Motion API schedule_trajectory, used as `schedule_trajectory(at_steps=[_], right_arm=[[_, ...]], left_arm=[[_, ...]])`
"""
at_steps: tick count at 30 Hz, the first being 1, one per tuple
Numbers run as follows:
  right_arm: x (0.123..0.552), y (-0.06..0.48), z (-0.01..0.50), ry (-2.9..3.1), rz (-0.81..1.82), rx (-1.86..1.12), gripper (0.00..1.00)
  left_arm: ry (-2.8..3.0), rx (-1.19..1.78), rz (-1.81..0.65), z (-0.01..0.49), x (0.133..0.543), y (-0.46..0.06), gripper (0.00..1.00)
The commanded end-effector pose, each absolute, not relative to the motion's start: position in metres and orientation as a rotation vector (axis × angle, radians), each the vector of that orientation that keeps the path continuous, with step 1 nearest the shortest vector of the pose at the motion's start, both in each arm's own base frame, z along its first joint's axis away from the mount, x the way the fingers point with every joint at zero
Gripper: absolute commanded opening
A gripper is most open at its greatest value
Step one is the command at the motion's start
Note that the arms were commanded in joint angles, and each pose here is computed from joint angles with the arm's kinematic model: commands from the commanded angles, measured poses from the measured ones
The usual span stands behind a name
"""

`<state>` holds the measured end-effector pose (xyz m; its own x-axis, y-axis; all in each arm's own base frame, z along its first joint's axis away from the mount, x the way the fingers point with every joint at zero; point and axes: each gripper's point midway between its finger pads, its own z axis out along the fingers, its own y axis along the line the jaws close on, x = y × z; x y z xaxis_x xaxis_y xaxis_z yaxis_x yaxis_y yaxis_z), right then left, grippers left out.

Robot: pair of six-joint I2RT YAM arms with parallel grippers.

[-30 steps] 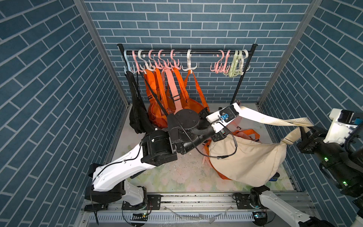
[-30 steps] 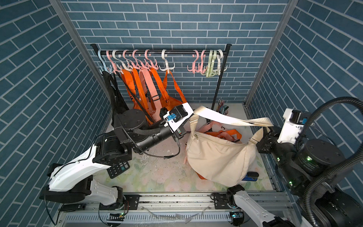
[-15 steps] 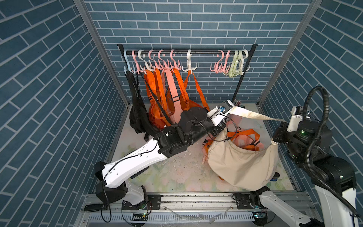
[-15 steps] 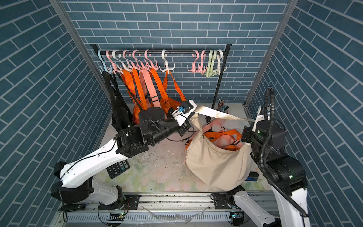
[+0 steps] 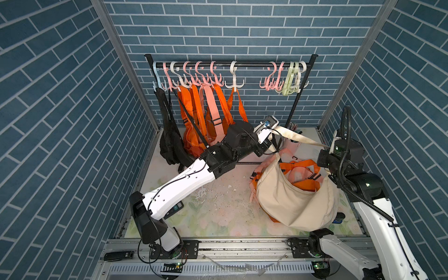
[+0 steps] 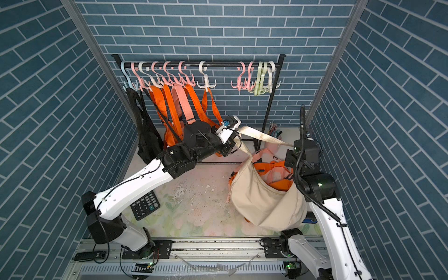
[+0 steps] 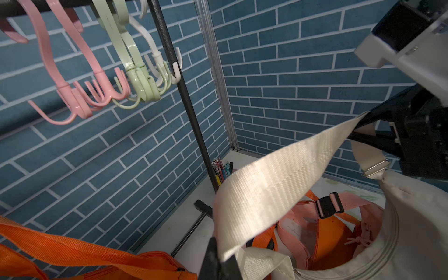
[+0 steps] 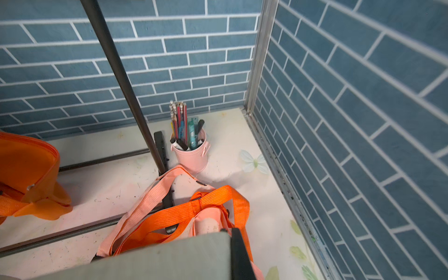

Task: Take the bag off the hook
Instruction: Place the bag inside the bag.

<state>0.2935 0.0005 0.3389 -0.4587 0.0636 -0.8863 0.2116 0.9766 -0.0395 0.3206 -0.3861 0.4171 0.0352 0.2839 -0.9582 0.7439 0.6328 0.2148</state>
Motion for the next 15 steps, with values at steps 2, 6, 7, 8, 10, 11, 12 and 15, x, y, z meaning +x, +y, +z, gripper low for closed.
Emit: schedule_trajectory(at_steps=[2, 6, 7, 8, 10, 11, 12, 15], right_arm=[[0.311, -0.013, 0.319, 2.049, -0.142, 0.316, 0.00], [0.324, -0.022, 0.291, 2.099, -0.103, 0.370, 0.00], [0.327, -0.025, 0.284, 2.108, -0.090, 0.389, 0.00], [0.330, -0.028, 0.279, 2.113, -0.081, 0.406, 0.00], [0.335, -0.034, 0.268, 2.119, -0.055, 0.444, 0.00], [0.338, -0.036, 0.263, 2.123, -0.039, 0.458, 0.00], [0.342, -0.038, 0.257, 2.128, -0.020, 0.477, 0.00], [0.350, -0.041, 0.243, 2.139, 0.013, 0.508, 0.00]], left_arm=[[1.573, 0.806, -0.448, 0.405, 0.354, -0.378, 0.00], [1.599, 0.791, -0.490, 0.385, 0.374, -0.381, 0.00], [1.592, 0.791, -0.510, 0.382, 0.378, -0.382, 0.00], [1.589, 0.788, -0.520, 0.379, 0.381, -0.382, 0.00], [1.592, 0.781, -0.534, 0.370, 0.390, -0.382, 0.00], [1.597, 0.779, -0.542, 0.366, 0.394, -0.382, 0.00], [1.605, 0.777, -0.545, 0.361, 0.398, -0.383, 0.00], [1.611, 0.778, -0.551, 0.351, 0.408, -0.386, 0.00]])
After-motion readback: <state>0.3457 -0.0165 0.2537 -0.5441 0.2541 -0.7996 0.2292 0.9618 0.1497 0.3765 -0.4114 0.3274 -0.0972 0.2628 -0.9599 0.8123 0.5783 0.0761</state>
